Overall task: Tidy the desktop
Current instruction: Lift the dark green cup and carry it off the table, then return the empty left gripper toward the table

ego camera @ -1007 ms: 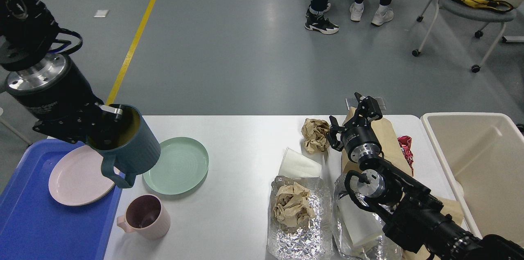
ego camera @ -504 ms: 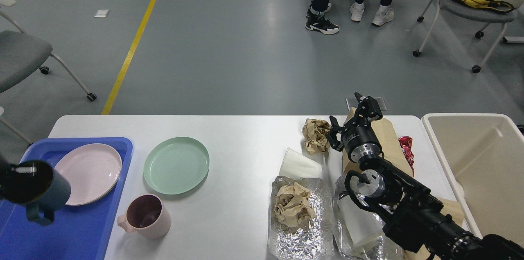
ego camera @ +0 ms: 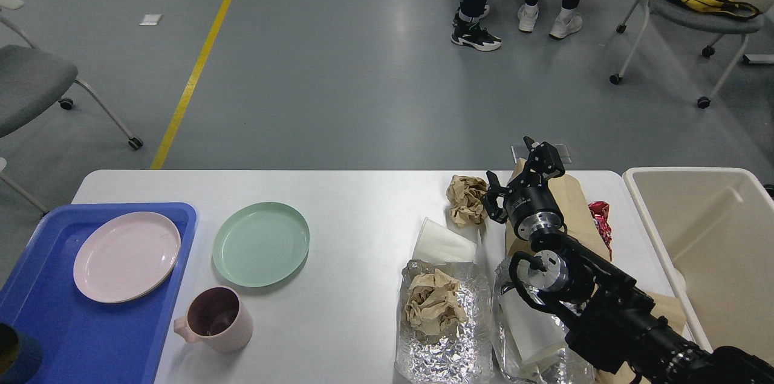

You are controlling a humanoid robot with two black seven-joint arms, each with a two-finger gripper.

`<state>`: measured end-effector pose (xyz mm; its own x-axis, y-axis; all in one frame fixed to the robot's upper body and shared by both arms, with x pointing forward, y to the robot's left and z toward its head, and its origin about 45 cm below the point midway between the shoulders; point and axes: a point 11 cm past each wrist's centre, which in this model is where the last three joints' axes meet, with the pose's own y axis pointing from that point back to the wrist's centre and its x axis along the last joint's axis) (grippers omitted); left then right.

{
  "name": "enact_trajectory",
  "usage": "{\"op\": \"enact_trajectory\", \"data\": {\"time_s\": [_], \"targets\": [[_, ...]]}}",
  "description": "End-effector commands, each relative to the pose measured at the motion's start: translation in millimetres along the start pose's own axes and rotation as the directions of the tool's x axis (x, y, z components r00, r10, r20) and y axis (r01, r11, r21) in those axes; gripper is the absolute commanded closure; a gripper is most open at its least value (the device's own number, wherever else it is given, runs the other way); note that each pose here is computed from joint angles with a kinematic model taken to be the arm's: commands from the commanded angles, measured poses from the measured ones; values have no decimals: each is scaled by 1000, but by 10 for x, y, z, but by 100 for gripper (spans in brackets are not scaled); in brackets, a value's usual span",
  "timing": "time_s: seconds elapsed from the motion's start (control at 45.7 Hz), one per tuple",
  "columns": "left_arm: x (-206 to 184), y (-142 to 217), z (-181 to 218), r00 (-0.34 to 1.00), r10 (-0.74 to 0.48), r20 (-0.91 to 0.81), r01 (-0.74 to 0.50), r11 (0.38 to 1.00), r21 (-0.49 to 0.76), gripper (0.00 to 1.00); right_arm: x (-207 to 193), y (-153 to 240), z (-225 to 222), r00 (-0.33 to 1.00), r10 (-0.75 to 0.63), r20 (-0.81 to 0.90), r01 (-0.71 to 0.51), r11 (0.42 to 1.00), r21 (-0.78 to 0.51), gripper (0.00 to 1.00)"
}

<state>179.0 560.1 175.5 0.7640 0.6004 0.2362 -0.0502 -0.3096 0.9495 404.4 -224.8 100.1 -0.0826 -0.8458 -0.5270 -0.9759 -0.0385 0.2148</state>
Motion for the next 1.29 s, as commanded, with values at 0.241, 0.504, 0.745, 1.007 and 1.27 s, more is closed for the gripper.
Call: {"op": "enact_trajectory", "data": {"time_s": [0.241, 0.504, 0.745, 1.007, 1.27], "targets": [[92, -293, -150, 998, 52, -24, -51, 998, 23, 99, 0, 0, -1, 1000, 0, 0, 0, 1000, 0, 0], [78, -367, -218, 998, 54, -19, -53, 998, 42, 87, 0, 0, -1, 1000, 0, 0, 0, 1000, 0, 0], [53, -392, -279, 999, 47, -16, -46, 997, 57, 48, 0, 0, -1, 1000, 0, 0, 0, 1000, 0, 0], [46, -403, -337, 999, 45, -10, -44, 995, 84, 8, 0, 0, -1, 1000, 0, 0, 0, 1000, 0, 0], [415, -189, -277, 992, 121, -21, -119, 990, 76, 6, 0, 0, -1, 1000, 0, 0, 0, 1000, 0, 0]]}}
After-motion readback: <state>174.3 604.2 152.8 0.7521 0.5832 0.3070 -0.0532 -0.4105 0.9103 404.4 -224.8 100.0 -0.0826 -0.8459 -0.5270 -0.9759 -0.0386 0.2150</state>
